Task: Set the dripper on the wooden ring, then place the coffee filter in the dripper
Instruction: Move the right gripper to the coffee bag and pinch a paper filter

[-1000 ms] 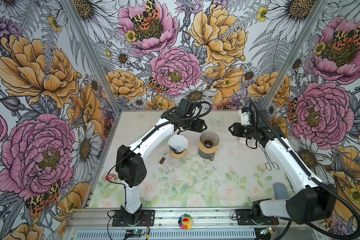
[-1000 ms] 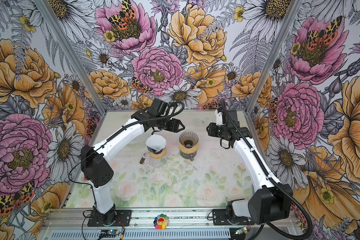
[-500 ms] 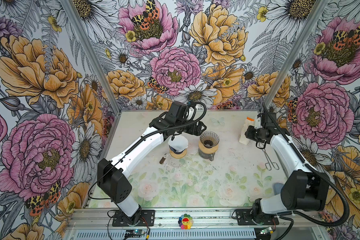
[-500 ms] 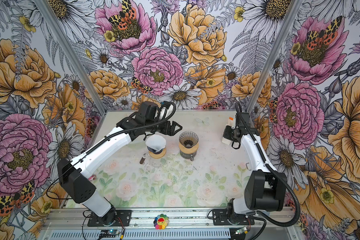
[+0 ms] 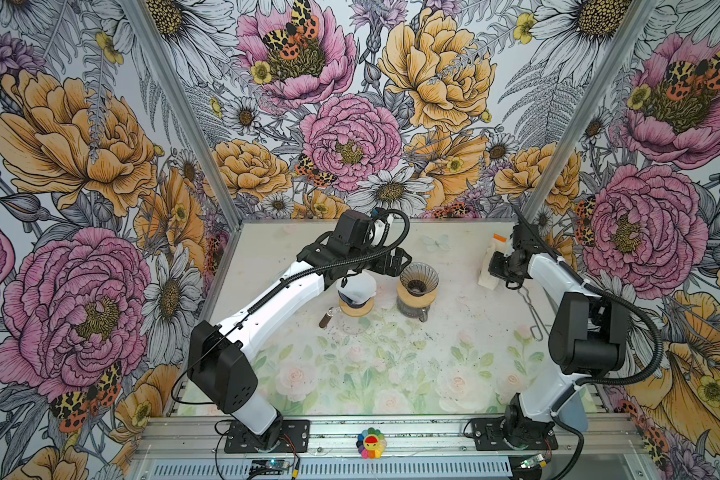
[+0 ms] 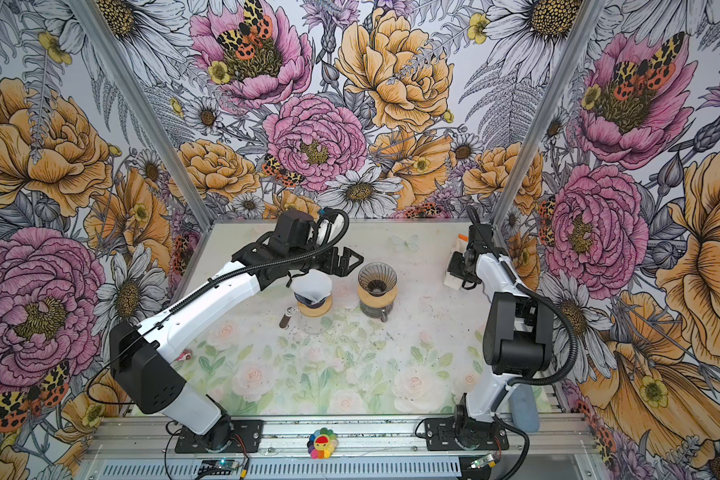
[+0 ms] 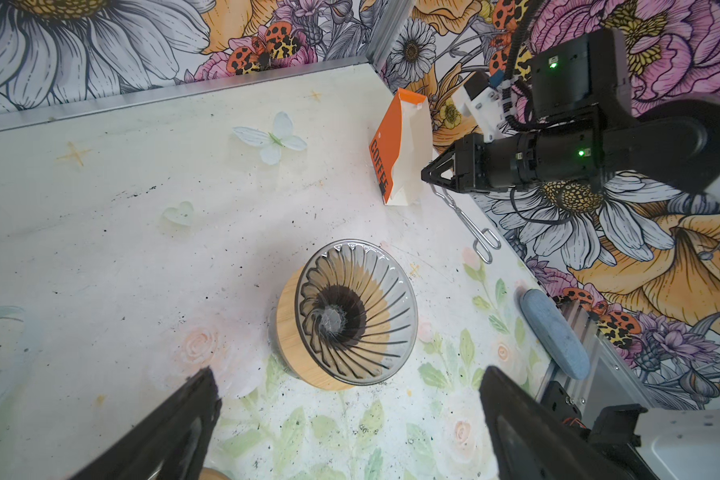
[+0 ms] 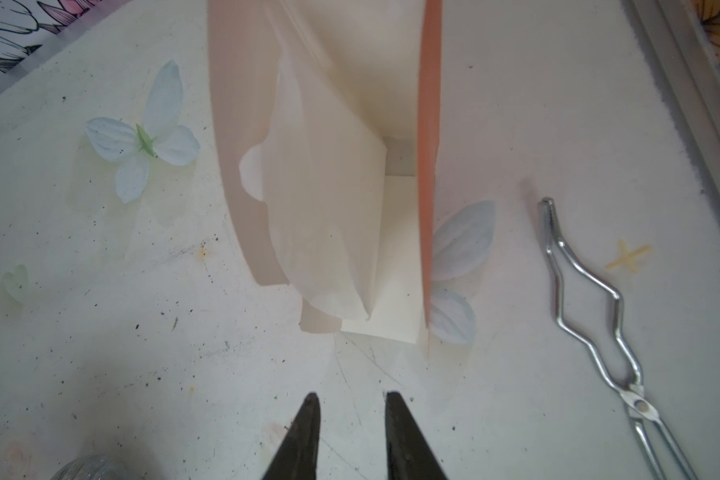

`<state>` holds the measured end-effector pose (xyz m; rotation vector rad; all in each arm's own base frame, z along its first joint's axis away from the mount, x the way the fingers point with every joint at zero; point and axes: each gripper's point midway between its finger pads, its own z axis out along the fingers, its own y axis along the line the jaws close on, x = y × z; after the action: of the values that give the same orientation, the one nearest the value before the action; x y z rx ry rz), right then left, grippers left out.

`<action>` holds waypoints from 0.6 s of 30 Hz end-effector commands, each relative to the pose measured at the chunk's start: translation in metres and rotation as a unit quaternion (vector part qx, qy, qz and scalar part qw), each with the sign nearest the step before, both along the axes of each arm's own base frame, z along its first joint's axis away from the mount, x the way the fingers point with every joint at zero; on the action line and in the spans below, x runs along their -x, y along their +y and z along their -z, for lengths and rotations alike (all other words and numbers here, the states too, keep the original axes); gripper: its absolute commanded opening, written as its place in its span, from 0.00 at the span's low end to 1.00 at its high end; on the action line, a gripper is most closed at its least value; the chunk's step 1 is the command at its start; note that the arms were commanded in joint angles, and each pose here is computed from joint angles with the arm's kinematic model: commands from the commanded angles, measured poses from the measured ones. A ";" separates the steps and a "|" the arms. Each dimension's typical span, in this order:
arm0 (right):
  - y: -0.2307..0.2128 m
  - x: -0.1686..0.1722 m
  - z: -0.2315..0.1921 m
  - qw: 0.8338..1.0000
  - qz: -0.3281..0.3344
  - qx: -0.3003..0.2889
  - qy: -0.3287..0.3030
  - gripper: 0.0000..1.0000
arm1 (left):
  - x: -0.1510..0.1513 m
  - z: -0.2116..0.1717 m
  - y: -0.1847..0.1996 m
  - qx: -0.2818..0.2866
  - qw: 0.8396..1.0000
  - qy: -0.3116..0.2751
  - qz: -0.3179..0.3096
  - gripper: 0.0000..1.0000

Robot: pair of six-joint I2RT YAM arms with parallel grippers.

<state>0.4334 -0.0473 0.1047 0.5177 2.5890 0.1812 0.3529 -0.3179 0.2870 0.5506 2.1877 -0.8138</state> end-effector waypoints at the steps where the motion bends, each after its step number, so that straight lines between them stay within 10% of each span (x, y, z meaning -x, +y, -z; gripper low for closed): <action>1: -0.011 -0.020 -0.006 1.000 0.012 0.013 -0.024 0.29 | -0.004 -0.011 0.005 0.011 1.000 -0.019 -0.013 0.99; 18: -0.020 -0.053 0.018 0.999 0.025 0.033 -0.022 0.23 | -0.010 -0.007 0.005 0.014 1.000 -0.007 -0.014 0.99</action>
<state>0.4700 -0.0606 0.0776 0.5431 2.5815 0.1296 0.3564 -0.3140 0.2867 0.5303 2.1926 -0.8129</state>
